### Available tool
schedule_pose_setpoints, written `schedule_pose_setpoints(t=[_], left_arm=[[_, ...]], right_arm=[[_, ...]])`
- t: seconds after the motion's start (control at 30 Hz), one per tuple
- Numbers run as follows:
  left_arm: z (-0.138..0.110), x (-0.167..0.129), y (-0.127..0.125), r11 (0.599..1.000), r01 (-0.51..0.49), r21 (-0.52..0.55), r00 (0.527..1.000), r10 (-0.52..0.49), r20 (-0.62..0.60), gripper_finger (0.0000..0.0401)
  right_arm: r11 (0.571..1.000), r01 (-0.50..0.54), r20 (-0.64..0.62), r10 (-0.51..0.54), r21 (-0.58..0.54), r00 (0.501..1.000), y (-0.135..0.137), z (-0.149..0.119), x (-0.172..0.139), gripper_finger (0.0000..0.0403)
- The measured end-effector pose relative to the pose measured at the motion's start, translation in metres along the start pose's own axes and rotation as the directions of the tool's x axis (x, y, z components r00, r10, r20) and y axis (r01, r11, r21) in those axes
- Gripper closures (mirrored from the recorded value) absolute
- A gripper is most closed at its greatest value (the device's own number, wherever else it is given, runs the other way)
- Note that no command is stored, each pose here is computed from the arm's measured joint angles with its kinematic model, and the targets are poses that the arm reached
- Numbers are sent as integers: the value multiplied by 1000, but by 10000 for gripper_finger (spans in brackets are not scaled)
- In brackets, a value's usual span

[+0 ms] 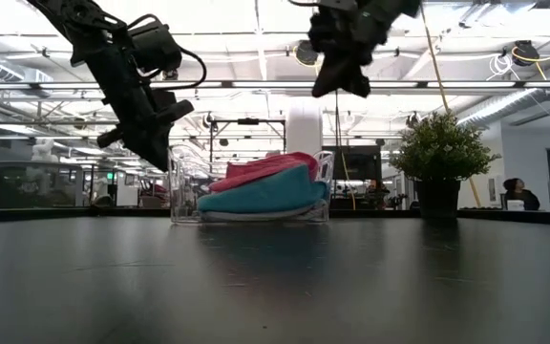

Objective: Fold microfiber towels
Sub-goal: Put the pink microfiber towel into the transparent bin

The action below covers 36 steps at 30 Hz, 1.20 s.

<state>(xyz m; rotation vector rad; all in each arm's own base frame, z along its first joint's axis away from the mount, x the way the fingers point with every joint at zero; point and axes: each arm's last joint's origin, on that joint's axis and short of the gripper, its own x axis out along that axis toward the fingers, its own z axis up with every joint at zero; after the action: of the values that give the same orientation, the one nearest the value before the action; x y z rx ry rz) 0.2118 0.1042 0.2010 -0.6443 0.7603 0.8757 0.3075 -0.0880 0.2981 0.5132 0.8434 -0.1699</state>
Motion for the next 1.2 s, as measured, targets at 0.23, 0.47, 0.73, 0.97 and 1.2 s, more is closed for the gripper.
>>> schedule_pose_setpoints(t=[0.23, 0.47, 0.73, 0.97, 1.2], left_arm=[[-2, 0, 0, 1000, 19, 2, 999, -19, -31, 366], [-8, -1, 4, 1000, -22, 21, 995, 23, -93, 366], [-9, -1, 5, 999, -30, 21, 994, 32, -104, 366], [-9, -1, 5, 999, -29, 19, 994, 31, -102, 366], [-9, -1, 5, 999, -30, 16, 994, 32, -101, 366]], right_arm=[[978, 90, -165, -122, -190, 979, -16, 65, 15, 403], [957, 54, -349, -156, -285, 924, -46, 79, 83, 403], [965, -25, -568, -132, -260, 812, -55, 52, 130, 403], [950, -68, -577, -126, -303, 807, -57, 39, 160, 403], [953, -33, -512, -132, -300, 849, -47, 54, 130, 403]])
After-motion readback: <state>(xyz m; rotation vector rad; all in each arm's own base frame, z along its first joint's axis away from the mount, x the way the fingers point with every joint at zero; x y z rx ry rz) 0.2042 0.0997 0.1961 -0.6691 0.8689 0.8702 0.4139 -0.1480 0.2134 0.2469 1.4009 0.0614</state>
